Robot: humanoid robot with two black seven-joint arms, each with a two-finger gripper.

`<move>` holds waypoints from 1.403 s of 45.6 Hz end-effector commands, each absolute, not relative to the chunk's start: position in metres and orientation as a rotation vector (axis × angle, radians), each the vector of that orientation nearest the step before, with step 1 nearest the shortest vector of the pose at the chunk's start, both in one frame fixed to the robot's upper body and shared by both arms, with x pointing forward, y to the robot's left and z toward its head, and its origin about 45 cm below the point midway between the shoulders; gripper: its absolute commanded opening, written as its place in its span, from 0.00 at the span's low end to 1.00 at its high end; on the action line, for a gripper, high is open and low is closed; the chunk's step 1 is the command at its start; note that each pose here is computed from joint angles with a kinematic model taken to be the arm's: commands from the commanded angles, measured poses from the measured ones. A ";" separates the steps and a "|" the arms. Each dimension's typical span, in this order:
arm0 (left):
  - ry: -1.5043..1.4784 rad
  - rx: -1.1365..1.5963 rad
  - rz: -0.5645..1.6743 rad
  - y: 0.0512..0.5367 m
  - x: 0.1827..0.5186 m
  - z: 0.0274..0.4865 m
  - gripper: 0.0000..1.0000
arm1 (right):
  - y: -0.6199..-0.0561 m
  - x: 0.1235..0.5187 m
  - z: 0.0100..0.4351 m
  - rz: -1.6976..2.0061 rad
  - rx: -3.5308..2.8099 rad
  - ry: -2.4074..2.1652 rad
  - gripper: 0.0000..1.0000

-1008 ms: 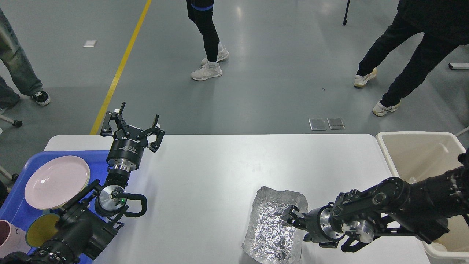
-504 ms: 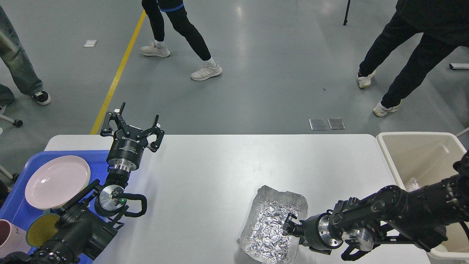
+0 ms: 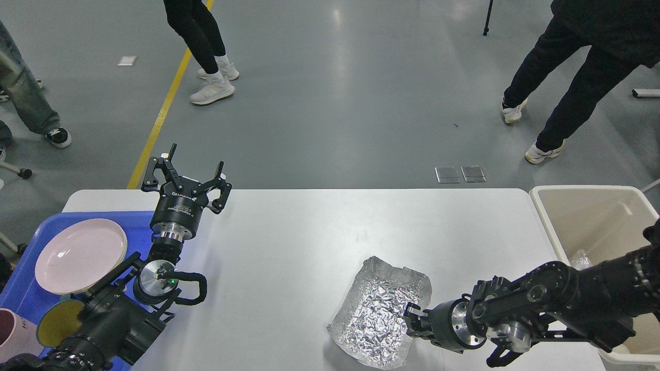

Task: Tidy desktop
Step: 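Lift the foil tray and drop it into the beige bin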

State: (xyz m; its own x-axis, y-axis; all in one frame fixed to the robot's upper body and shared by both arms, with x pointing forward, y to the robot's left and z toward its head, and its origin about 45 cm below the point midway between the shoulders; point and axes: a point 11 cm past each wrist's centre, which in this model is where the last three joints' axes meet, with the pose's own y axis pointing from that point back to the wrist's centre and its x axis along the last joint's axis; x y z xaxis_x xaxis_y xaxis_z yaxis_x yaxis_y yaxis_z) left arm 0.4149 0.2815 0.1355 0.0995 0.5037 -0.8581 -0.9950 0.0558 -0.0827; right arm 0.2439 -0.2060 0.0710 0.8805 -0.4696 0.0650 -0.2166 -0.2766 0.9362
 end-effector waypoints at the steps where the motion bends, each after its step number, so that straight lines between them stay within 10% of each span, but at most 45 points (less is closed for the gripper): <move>1: 0.762 -0.834 1.324 0.282 0.415 0.136 0.96 | -0.213 0.252 0.077 -0.257 1.858 -0.540 0.00; 29: 0.762 -0.834 1.324 0.282 0.415 0.136 0.96 | -0.270 0.351 0.278 0.058 1.851 -0.612 0.00; 54: 0.763 -0.834 1.323 0.281 0.415 0.135 0.96 | -0.580 0.346 0.160 0.159 0.976 -1.055 0.00; 64: 0.762 -0.834 1.324 0.282 0.415 0.136 0.96 | -0.598 0.303 0.107 0.103 0.887 -1.229 0.00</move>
